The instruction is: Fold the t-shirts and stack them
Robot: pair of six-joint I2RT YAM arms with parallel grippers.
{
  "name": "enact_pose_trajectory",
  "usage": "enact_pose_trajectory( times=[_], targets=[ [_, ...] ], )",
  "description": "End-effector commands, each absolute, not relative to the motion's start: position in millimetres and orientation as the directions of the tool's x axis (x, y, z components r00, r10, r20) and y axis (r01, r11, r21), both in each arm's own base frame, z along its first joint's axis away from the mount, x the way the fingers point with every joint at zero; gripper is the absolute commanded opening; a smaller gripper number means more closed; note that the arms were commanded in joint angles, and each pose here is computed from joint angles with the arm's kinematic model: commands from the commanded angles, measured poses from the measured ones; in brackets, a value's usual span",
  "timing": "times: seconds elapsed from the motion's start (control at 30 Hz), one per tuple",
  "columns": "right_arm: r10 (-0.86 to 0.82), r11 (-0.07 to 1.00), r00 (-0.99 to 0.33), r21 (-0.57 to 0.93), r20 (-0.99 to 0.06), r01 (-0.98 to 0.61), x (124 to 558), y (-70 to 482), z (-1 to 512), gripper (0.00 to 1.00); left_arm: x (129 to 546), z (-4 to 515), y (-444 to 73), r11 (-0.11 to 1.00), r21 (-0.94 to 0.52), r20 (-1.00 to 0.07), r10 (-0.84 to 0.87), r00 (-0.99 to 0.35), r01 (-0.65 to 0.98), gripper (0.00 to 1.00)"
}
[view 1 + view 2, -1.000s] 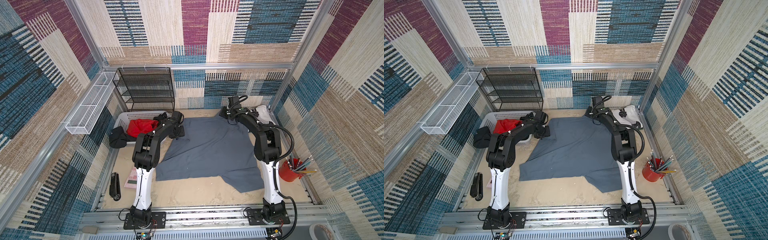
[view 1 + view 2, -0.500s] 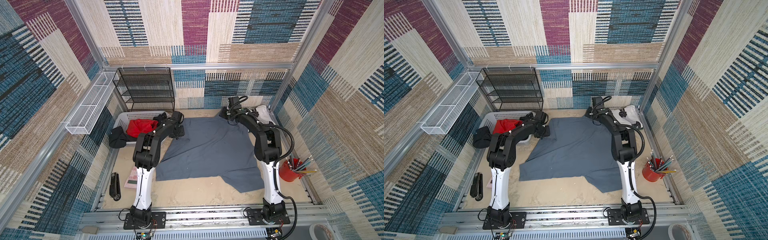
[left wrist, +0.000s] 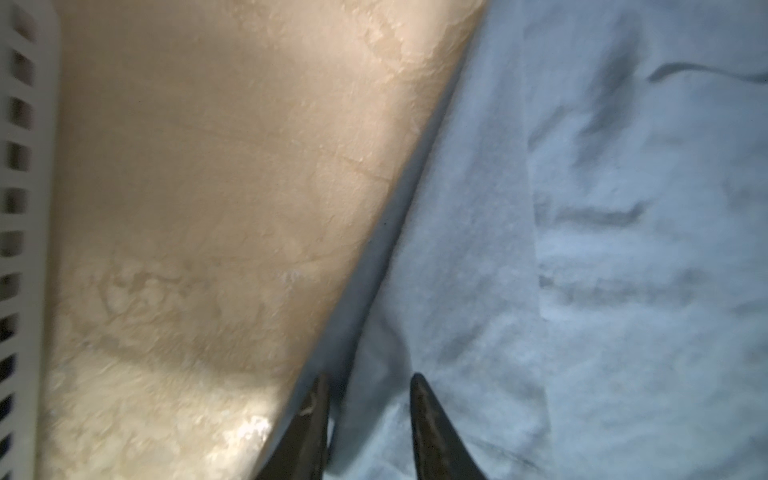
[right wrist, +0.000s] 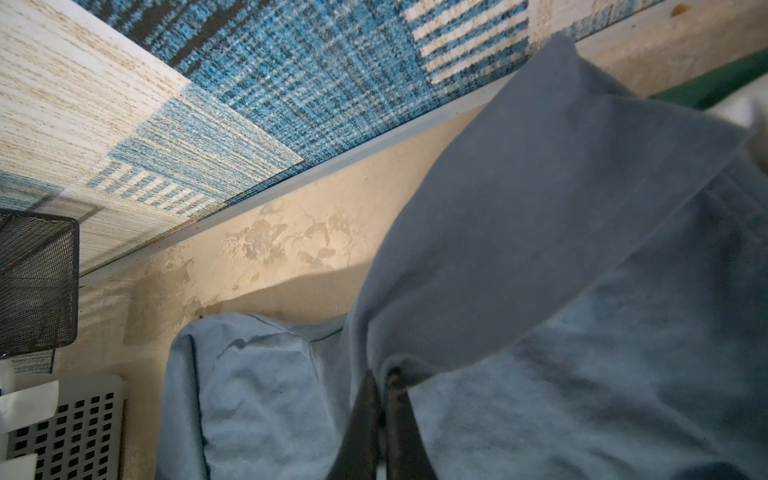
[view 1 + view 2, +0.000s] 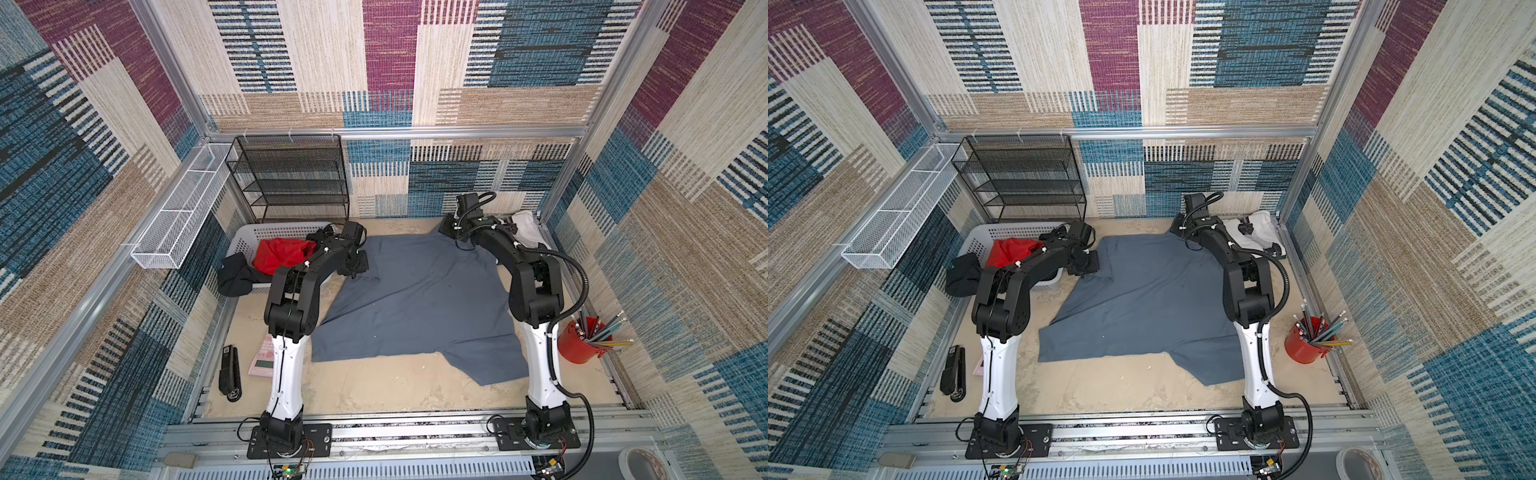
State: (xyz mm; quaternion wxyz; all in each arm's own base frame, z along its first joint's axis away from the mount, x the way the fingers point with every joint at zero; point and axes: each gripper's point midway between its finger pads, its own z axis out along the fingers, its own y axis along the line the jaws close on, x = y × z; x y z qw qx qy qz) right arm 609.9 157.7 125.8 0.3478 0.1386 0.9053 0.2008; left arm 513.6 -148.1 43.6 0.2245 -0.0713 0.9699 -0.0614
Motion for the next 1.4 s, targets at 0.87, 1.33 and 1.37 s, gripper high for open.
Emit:
enact_pose_trajectory(
  times=[0.87,1.33,1.37],
  targets=[
    [0.406,0.86,-0.716,0.502,-0.568,0.09,611,165,133,0.0,511,40,-139,0.996,-0.055,-0.43,-0.082,-0.899,-0.065,0.26],
    [0.406,0.857,-0.719,0.509,-0.563,0.085,611,167,132,0.0,510,31,-153,0.99,-0.126,-0.398,-0.104,-0.911,-0.058,0.08],
    [0.406,0.856,-0.72,0.509,-0.563,0.085,611,167,132,0.0,511,34,-153,0.989,-0.132,-0.403,-0.11,-0.909,-0.061,0.0]
  ],
)
